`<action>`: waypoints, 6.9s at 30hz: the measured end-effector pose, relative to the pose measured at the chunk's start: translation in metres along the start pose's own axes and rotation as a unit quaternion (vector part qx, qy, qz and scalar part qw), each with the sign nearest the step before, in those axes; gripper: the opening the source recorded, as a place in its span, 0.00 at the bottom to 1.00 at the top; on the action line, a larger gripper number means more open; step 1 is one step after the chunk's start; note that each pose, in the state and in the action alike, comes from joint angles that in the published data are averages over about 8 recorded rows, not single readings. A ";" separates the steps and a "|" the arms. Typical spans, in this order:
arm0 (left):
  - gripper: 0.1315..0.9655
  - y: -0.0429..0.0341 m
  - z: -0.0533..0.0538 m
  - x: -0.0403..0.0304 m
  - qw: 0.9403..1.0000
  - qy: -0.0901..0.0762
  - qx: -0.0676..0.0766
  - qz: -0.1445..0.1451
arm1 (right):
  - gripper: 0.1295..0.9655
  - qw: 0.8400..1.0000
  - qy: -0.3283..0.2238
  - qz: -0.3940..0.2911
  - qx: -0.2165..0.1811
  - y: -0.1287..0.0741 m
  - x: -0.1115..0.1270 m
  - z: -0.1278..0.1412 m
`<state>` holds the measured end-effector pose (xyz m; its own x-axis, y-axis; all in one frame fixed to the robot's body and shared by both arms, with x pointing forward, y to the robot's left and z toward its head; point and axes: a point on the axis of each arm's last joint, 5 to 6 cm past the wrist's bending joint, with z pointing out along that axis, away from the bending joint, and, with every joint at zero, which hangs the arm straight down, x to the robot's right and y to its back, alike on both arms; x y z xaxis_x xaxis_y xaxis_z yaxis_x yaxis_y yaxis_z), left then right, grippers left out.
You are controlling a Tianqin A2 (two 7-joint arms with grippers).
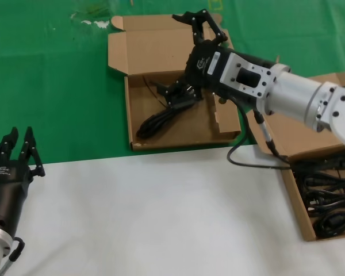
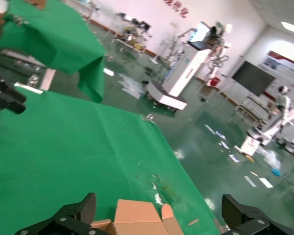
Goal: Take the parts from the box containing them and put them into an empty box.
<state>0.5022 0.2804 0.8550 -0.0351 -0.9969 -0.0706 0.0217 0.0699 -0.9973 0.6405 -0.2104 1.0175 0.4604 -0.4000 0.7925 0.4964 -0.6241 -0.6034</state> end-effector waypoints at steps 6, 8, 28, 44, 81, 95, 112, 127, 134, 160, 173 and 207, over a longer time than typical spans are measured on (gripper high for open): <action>0.19 0.0000 0.000 0.0000 1.000 0.000 0.000 0.000 | 0.93 0.999 0.027 0.041 0.004 0.008 -0.015 -0.006; 0.23 0.0000 0.000 0.0000 1.000 0.000 0.000 0.000 | 0.93 0.998 0.036 0.054 0.005 0.010 -0.020 -0.008; 0.67 0.0000 0.000 0.0000 1.000 0.000 0.000 0.000 | 1.00 0.973 0.134 0.189 -0.008 0.036 -0.069 -0.039; 0.94 0.0000 0.000 0.0000 1.000 0.000 0.000 0.000 | 1.00 0.933 0.215 0.287 -0.043 0.055 -0.108 -0.072; 1.00 0.0000 0.000 0.0000 1.000 0.000 0.000 0.000 | 1.00 0.860 0.314 0.386 -0.109 0.074 -0.156 -0.123; 1.00 0.0000 0.000 0.0000 1.000 0.000 0.000 0.000 | 1.00 0.860 0.314 0.386 -0.109 0.074 -0.156 -0.123; 1.00 0.0000 0.000 0.0000 1.000 0.000 0.000 0.000 | 1.00 0.860 0.314 0.386 -0.109 0.074 -0.156 -0.123; 1.00 0.0000 0.000 0.0000 1.000 0.000 0.000 0.000 | 1.00 0.860 0.314 0.386 -0.109 0.074 -0.156 -0.123; 1.00 0.0000 0.000 0.0000 1.000 0.000 0.000 0.000 | 1.00 0.860 0.314 0.386 -0.109 0.074 -0.156 -0.123; 1.00 0.0000 0.000 0.0000 1.000 0.000 0.000 0.000 | 1.00 0.860 0.314 0.386 -0.109 0.074 -0.156 -0.123; 1.00 0.0000 0.000 0.0000 1.000 0.000 0.000 0.000 | 1.00 0.860 0.314 0.386 -0.109 0.074 -0.156 -0.123; 1.00 0.0000 0.000 0.0000 1.000 0.000 0.000 0.000 | 1.00 0.860 0.314 0.386 -0.109 0.074 -0.156 -0.123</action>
<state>0.5022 0.2804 0.8550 -0.0351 -0.9969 -0.0706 0.0218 0.0699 -0.9973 0.5150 -0.2766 0.8604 0.0681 -0.9932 0.0947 0.0398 -0.0922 -0.9949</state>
